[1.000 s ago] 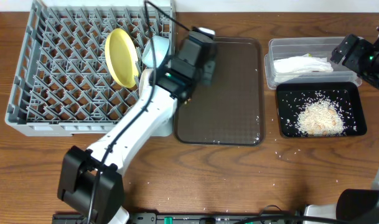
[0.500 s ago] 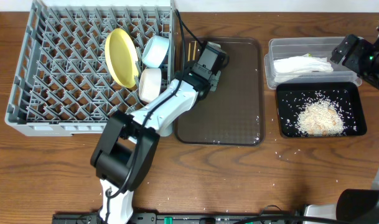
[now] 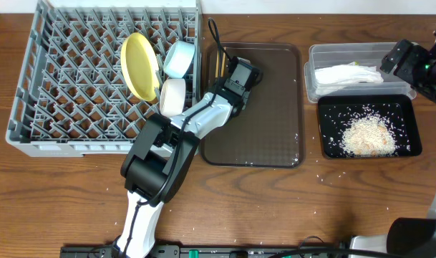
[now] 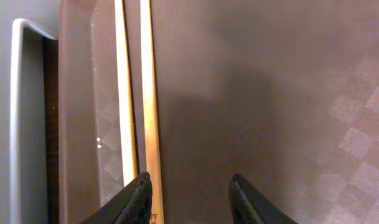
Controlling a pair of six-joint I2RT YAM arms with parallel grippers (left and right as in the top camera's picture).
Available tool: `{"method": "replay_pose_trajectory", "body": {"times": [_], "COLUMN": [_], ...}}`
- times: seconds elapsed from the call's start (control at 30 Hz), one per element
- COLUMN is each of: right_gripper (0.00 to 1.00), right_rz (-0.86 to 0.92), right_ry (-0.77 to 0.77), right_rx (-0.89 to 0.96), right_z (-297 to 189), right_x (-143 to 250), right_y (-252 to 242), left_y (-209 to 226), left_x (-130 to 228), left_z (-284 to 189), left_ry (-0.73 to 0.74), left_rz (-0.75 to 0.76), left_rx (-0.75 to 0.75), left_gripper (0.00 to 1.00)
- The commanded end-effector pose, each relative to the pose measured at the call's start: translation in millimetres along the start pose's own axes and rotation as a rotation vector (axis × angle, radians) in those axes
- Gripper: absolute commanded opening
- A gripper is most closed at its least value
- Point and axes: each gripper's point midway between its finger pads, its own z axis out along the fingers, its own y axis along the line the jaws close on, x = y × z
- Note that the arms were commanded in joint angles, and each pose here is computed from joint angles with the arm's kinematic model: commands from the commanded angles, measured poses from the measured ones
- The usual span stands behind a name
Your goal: Sort waste into correct bins and load items into the dishwasher
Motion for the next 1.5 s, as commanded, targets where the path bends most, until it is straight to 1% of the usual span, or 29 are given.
{"method": "replay_pose_trajectory", "body": {"times": [0.0,0.13,0.33,0.53,0.67,1.07,1.27,1.4,1.43,1.47], "right_gripper": [0.99,0.99,0.99,0.99,0.99,0.99,0.99,0.99,0.99,0.99], "right_rz": [0.013,0.014,0.014,0.014,0.014,0.013,0.014,0.014,0.014,0.014], "right_ry": [-0.006,-0.006,-0.006,-0.006,-0.006,-0.006,-0.006,-0.006,-0.006,-0.006], "right_rx": [0.005,0.005,0.005,0.005,0.005,0.005,0.005,0.005,0.005,0.005], "right_z": [-2,-2,-2,-2,-2,-2,-2,-2,-2,-2], "right_x": [-2,-2,-2,-2,-2,-2,-2,-2,-2,-2], "right_y": [-3,-3,-3,-3,-3,-3,-3,-3,-3,-3], "left_y": [7,8,21,19,11,8,-11,-25,-27,-30], "left_x": [-4,-1,6,10,13,14,17,25,26,28], "left_z": [3,6,16,20,21,20,18,15,14,13], "left_ry": [-0.011,-0.003,0.021,0.037,0.051,0.055,0.082,0.111,0.116,0.121], "left_rz": [-0.014,-0.027,-0.120,-0.129,-0.129,-0.124,-0.125,-0.110,-0.111,-0.113], "left_rx": [-0.030,-0.033,-0.049,-0.027,0.019,0.025,0.132,0.178,0.180,0.182], "left_gripper": [0.43,0.42,0.43,0.43,0.42,0.42,0.41,0.40,0.37,0.37]}}
